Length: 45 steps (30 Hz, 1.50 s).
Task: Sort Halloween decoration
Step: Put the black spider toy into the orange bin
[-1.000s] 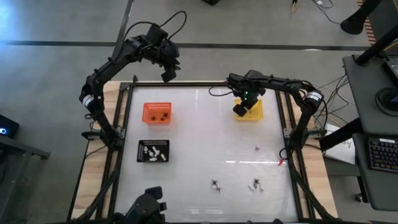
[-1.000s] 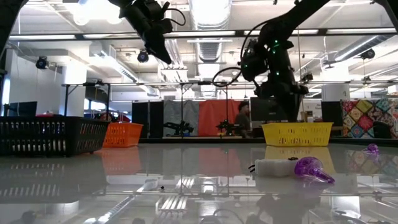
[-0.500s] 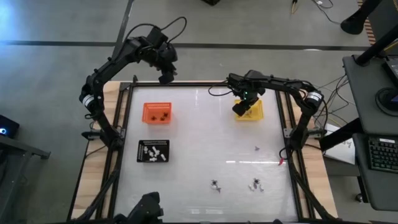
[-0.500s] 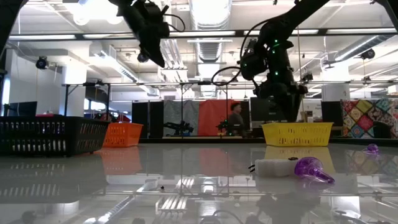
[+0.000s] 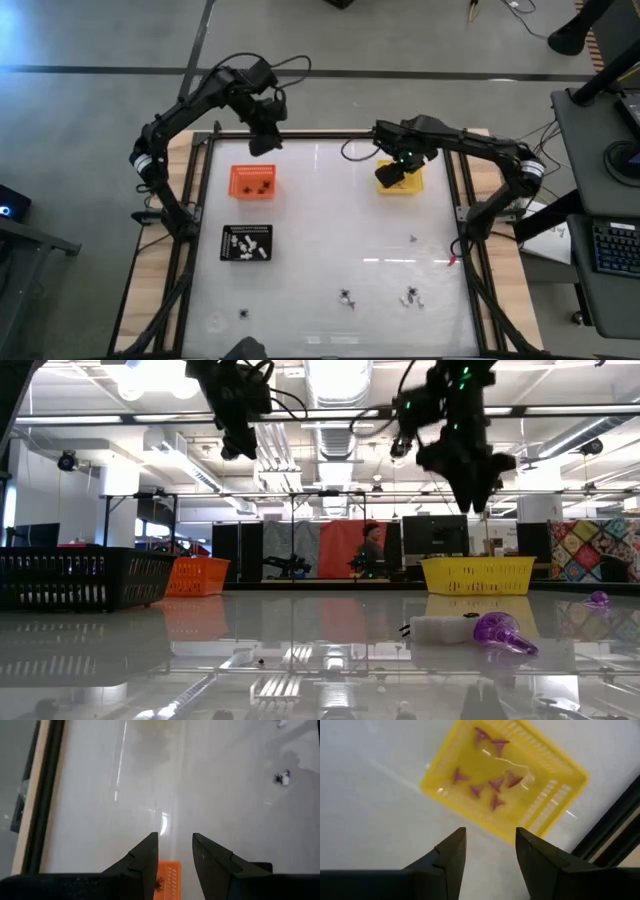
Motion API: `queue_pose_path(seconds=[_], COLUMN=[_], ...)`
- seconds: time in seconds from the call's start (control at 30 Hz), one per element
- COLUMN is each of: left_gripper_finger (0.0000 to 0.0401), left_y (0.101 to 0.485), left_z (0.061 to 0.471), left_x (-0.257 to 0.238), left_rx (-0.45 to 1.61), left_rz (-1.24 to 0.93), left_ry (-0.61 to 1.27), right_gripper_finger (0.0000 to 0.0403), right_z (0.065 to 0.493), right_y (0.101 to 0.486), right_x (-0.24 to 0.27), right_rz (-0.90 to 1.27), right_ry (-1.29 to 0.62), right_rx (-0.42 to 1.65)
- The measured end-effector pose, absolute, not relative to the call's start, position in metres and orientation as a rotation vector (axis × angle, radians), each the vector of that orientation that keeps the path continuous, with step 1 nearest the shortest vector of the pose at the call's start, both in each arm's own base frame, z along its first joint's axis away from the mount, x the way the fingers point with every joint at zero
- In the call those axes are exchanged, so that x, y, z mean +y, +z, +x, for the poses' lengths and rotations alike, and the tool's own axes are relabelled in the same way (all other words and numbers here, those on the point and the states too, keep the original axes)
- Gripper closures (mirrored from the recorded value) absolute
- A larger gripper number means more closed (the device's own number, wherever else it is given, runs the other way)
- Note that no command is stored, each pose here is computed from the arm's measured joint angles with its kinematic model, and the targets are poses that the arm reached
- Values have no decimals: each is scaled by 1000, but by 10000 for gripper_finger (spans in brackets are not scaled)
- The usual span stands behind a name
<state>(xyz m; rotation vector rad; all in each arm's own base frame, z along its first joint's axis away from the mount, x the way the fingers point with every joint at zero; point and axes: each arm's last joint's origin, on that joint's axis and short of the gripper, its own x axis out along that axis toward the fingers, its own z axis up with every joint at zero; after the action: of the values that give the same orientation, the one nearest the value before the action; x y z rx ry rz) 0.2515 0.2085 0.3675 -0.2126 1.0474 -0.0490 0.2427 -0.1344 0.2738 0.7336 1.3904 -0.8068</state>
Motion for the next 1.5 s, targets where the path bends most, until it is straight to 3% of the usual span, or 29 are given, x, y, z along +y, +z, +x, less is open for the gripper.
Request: queue_pose_path(seconds=[0.27, 0.6, 1.03, 1.5], left_gripper_finger=[298, 298, 298, 298], left_y=[366, 366, 366, 366], left_z=[260, 264, 264, 264], left_x=[188, 178, 179, 179], left_rx=[1100, 1117, 1116, 1116], left_rz=[-205, -187, -170, -174], left_ry=[-132, -174, -184, -181], right_gripper_finger=[245, 241, 250, 252], right_z=[243, 252, 250, 245], right_y=[296, 291, 273, 234], right_x=[-82, -6, 89, 152], right_rz=[798, 883, 1073, 1021], right_ry=[-824, -853, -1053, -1190], right_rx=[1269, 1267, 1230, 1306])
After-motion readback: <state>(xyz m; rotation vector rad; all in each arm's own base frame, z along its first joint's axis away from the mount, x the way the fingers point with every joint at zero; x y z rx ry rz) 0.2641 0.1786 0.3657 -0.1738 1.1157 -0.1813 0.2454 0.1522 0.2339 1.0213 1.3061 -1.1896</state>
